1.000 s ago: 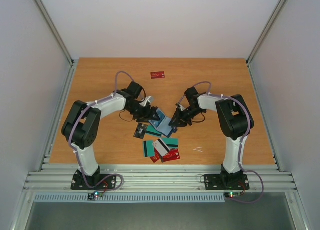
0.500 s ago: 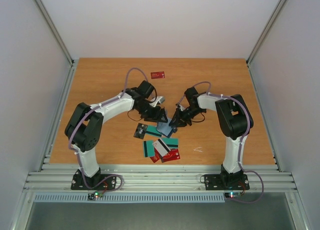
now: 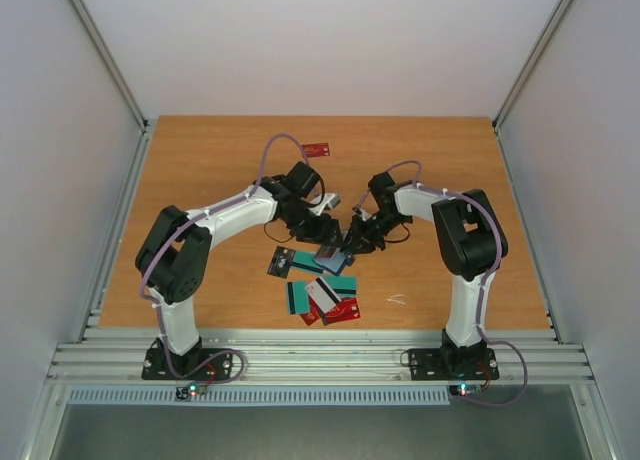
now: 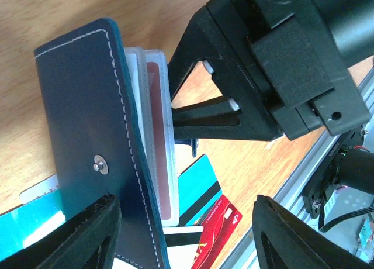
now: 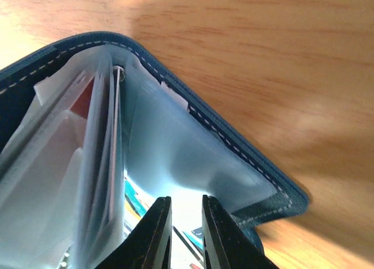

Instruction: Put the credit cards into the card holder

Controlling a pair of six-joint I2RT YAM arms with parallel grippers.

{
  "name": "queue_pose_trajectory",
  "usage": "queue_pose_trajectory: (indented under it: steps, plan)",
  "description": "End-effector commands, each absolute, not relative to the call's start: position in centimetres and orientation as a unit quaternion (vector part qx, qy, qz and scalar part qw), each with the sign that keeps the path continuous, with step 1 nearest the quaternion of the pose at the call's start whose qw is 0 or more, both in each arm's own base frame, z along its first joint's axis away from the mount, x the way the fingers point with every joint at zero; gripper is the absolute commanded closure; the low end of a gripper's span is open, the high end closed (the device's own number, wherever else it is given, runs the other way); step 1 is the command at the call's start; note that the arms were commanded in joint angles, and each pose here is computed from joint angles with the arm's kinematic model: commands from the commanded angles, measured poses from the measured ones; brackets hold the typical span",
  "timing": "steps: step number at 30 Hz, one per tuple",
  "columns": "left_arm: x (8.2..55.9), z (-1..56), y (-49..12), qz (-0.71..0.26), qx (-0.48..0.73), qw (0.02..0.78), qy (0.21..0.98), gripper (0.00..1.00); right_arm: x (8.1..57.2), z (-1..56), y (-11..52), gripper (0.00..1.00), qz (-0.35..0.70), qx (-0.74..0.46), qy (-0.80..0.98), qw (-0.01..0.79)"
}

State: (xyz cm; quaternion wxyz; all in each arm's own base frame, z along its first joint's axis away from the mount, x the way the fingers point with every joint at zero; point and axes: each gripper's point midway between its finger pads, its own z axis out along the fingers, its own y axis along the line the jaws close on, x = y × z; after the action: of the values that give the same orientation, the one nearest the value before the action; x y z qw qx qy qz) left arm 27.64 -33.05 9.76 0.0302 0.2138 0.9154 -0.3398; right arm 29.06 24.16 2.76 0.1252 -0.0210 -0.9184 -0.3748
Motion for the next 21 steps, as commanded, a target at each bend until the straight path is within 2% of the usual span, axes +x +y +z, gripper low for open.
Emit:
queue_pose_trajectory:
  steps: [1, 9, 12, 16, 21]
  plan:
    - [27.6, 8.9, -33.9, -0.351, 0.216, 0.03, 0.911, 0.37, 29.4, 5.0, 23.3, 0.83, -0.365, -0.028, -0.925, 0.105]
    - [27.5, 8.3, -34.3, -0.357, 0.212, 0.021, 0.909, 0.39, 29.2, 8.4, 21.9, 0.8, -0.361, -0.03, -0.929, 0.076]
    - [27.7, 8.1, -34.6, -0.363, 0.206, 0.018, 0.909, 0.42, 28.8, 8.7, 21.5, 0.8, -0.355, -0.031, -0.932, 0.071]
    - [27.6, 7.9, -35.4, -0.386, 0.186, 0.006, 0.904, 0.54, 28.1, 8.7, 21.0, 0.8, -0.347, -0.038, -0.935, 0.069]
    - [27.2, 7.2, -35.9, -0.408, 0.173, -0.011, 0.896, 0.54, 27.4, 8.7, 20.6, 0.8, -0.344, -0.049, -0.936, 0.064]
